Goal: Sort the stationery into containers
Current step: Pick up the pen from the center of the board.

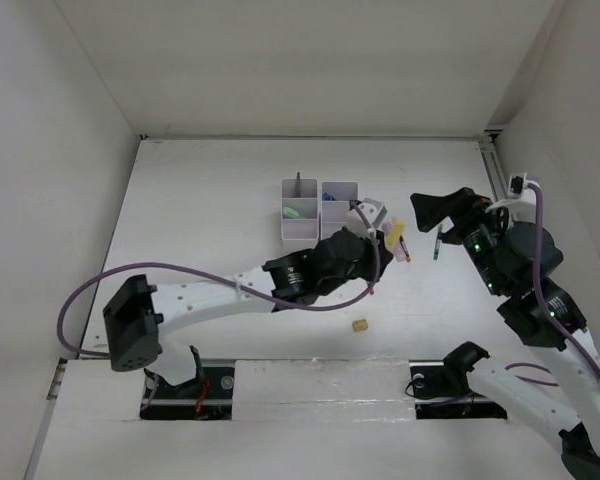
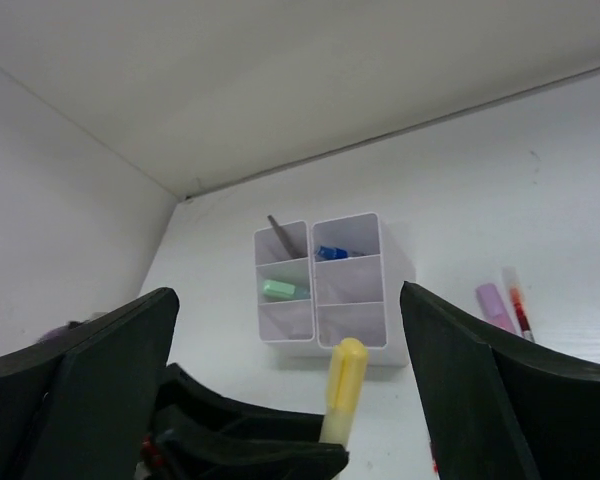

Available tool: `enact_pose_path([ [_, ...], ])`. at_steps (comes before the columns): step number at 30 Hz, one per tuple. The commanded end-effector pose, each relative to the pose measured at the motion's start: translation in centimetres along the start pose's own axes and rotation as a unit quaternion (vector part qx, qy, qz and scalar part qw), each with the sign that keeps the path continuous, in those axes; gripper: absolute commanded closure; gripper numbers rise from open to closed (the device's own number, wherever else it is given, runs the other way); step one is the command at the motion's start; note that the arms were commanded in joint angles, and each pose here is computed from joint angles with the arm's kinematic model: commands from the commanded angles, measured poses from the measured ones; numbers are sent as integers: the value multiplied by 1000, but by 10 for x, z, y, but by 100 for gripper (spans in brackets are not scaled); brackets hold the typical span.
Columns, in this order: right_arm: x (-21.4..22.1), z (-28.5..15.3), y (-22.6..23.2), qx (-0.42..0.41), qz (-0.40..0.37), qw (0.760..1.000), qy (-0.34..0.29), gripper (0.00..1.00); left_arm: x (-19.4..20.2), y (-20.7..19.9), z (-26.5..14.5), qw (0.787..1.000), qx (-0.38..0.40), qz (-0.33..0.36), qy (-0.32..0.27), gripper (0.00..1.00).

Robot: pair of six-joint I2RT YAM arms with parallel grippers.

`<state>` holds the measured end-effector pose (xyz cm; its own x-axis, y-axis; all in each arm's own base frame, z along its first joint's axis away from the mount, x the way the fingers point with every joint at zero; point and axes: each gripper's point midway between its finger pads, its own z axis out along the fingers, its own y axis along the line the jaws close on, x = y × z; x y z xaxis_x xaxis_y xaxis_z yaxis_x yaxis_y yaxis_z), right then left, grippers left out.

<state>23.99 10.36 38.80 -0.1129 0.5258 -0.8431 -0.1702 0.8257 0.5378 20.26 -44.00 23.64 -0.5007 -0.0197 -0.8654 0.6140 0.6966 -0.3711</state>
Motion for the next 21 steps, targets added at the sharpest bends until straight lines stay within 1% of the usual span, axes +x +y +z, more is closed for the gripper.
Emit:
enact_pose_path([
  [1, -8, 1, 37, -92, 19, 996, -6, 1, -40, -14, -28, 995, 57, 3, -85, 100],
  [2, 3, 5, 39, -101, 17, 995, 7, 1, -50, -17, -34, 992, 68, 0, -107, 100],
  [3, 2, 4, 44, -114, 18, 993, 8, 1, -54, -19, -40, 990, 77, 2, -116, 100],
  [4, 11, 6, 49, -129, 16, 991, 23, 1, -64, -20, -50, 988, 84, 2, -130, 100],
  [7, 27, 9, 62, -169, 23, 984, 50, 1, -69, -18, -59, 986, 87, 14, -142, 100],
  [8, 29, 4, 71, -196, 22, 979, 61, 1, -74, -19, -64, 985, 90, 12, -148, 100],
  [10, 44, 5, 73, -211, 25, 974, 82, 3, -78, -16, -67, 984, 86, 18, -158, 100],
  [15, 59, 12, 64, -193, 32, 976, 98, 4, -85, -15, -78, 980, 91, 22, -174, 100],
  [19, 62, 14, 66, -199, 31, 974, 100, 10, -86, -18, -78, 979, 99, 22, -176, 100],
  [20, 70, 16, 64, -198, 30, 973, 111, 19, -86, -18, -78, 979, 99, 22, -176, 100],
  [21, 70, 16, 64, -198, 30, 973, 111, 25, -87, -20, -79, 978, 105, 22, -178, 100],
])
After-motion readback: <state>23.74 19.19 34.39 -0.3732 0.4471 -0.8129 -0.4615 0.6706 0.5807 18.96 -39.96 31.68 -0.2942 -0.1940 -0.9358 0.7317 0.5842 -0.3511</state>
